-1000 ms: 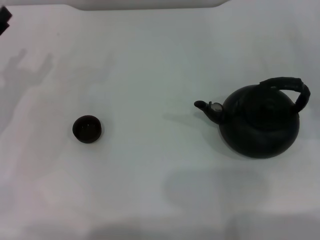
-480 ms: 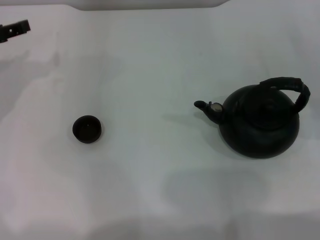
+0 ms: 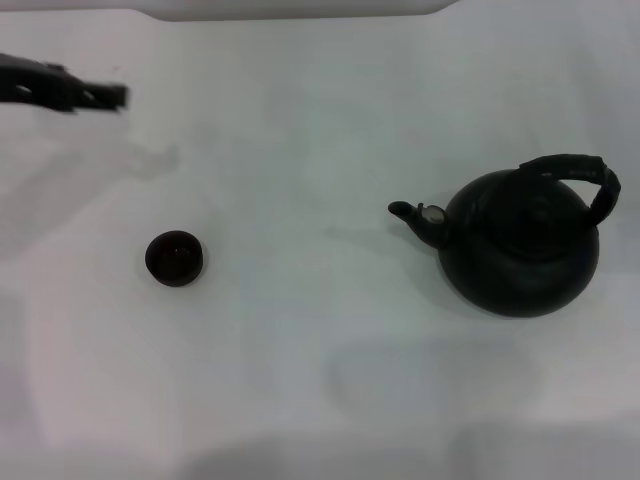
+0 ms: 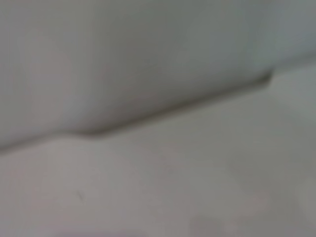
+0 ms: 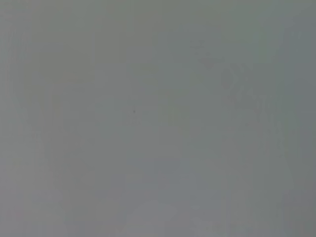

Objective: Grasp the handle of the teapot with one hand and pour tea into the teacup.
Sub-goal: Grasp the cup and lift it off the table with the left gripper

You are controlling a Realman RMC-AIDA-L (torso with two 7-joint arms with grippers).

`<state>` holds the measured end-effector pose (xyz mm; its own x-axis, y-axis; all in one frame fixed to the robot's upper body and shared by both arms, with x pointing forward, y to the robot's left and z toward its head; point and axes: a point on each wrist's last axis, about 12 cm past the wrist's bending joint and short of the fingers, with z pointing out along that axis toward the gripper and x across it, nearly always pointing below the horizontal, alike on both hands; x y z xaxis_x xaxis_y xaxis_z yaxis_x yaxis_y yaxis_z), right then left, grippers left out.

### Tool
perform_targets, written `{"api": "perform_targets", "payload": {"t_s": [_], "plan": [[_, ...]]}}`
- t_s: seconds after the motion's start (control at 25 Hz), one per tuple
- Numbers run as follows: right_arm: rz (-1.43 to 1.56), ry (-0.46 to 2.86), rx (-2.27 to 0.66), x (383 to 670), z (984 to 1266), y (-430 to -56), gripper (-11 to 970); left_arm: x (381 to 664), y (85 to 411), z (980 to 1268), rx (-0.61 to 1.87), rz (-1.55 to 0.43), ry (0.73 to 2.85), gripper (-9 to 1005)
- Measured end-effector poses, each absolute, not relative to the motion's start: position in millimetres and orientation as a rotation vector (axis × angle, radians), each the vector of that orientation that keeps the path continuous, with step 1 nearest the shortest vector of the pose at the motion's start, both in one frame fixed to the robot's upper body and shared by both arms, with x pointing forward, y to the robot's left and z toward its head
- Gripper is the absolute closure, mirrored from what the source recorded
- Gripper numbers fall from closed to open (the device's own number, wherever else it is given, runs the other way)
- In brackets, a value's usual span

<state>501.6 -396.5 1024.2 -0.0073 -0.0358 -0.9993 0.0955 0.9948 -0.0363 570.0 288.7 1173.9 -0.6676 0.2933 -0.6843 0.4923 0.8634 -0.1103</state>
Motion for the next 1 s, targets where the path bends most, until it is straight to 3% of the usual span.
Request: {"api": "perform_targets", "payload": {"t_s": [0.28, 0.64, 1.0], "plan": [[-0.1, 1.571, 0.043, 504, 1025, -395, 123, 574, 239, 1163, 0.832, -0.279, 2.505, 125], [-0.099, 1.586, 0.049, 503, 1023, -395, 123, 569, 219, 1168, 0.907, -0.416, 2.505, 126], [-0.099, 1.585, 0.05, 503, 1023, -395, 124, 558, 208, 1163, 0.99, -0.433, 2.592, 127]]}}
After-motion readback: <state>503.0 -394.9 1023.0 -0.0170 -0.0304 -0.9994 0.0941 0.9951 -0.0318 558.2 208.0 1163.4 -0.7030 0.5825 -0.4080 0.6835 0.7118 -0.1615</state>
